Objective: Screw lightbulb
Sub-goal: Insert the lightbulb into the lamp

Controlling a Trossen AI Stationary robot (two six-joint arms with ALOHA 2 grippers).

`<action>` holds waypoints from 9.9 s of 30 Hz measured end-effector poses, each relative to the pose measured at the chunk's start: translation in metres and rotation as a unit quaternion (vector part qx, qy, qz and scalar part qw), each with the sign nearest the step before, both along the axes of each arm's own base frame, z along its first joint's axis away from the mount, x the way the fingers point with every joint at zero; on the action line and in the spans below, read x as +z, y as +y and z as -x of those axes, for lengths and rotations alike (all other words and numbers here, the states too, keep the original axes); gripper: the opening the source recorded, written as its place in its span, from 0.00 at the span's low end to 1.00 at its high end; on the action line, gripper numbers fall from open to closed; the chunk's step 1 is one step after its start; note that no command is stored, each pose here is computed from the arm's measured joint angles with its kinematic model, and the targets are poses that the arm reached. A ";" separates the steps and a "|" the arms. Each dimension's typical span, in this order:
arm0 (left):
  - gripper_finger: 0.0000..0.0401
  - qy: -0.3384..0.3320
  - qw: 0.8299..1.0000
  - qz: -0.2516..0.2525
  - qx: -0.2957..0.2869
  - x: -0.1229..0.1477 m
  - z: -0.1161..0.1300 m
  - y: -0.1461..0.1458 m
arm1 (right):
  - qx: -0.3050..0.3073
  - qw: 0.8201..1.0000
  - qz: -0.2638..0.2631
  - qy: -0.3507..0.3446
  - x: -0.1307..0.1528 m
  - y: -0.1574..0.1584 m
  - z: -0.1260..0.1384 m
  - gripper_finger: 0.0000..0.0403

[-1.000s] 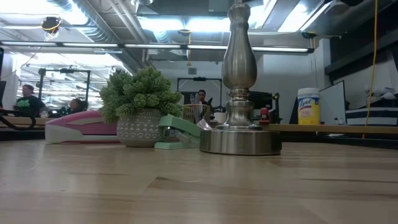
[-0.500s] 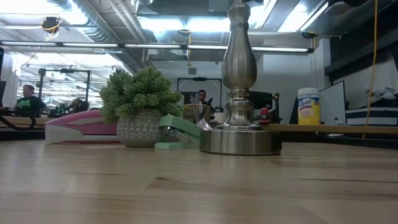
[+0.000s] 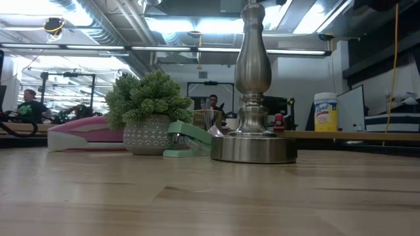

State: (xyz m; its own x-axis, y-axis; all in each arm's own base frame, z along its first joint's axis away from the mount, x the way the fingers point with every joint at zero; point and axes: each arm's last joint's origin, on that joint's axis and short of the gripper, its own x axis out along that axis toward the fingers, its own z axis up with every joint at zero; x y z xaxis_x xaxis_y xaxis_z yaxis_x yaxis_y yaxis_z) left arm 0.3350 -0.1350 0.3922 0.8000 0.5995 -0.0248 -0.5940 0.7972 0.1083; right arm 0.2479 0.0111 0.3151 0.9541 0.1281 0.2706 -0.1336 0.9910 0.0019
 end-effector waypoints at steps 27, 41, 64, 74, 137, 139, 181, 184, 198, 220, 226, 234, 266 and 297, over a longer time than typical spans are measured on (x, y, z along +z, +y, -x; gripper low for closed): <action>0.61 0.005 1.000 -0.007 0.019 0.000 -0.005 0.013 | -0.012 0.999 0.007 -0.031 0.001 0.010 -0.003 0.29; 0.61 0.007 1.000 -0.010 0.019 0.000 -0.005 0.013 | -0.044 0.999 -0.007 -0.026 -0.002 0.008 -0.006 0.29; 0.61 0.004 1.000 -0.011 0.018 0.001 -0.005 0.013 | -0.022 1.000 -0.003 -0.003 -0.010 0.010 -0.013 0.29; 0.61 -0.021 0.998 -0.065 0.004 0.020 0.001 0.001 | -0.024 1.000 0.005 0.003 -0.011 0.010 -0.014 0.29; 0.44 -0.098 0.986 0.016 -0.132 0.021 -0.027 0.066 | -0.025 1.000 0.006 0.014 -0.014 0.010 -0.014 0.38; 0.44 -0.097 0.986 0.016 -0.132 0.021 -0.027 0.066 | -0.025 1.000 0.006 0.014 -0.014 0.010 -0.014 0.38; 0.44 -0.069 0.988 0.031 -0.132 0.014 -0.028 0.065 | -0.022 1.000 0.008 0.015 -0.015 0.010 -0.015 0.63; 0.44 -0.070 0.988 0.031 -0.132 0.013 -0.028 0.065 | -0.023 0.999 0.008 0.021 -0.017 0.010 -0.015 0.67; 0.44 -0.071 0.988 0.031 -0.132 0.013 -0.028 0.065 | -0.023 1.000 0.007 0.014 -0.015 0.010 -0.015 0.67; 0.44 -0.073 0.988 0.031 -0.132 0.013 -0.028 0.065 | -0.023 0.999 0.009 0.024 -0.004 0.009 0.001 0.67; 0.44 -0.073 0.988 0.031 -0.132 0.013 -0.028 0.065 | -0.029 0.999 0.035 0.026 0.000 0.008 0.008 0.67; 0.44 -0.073 0.988 0.031 -0.132 0.013 -0.028 0.065 | -0.030 0.999 0.036 0.022 0.008 0.007 0.020 0.67; 0.44 -0.075 0.988 0.032 -0.132 0.013 -0.028 0.065 | -0.038 0.998 0.055 -0.015 0.022 0.006 0.035 0.43; 0.44 -0.074 0.988 0.025 -0.134 0.014 -0.028 0.064 | -0.109 0.990 0.037 -0.085 0.022 0.004 0.016 0.04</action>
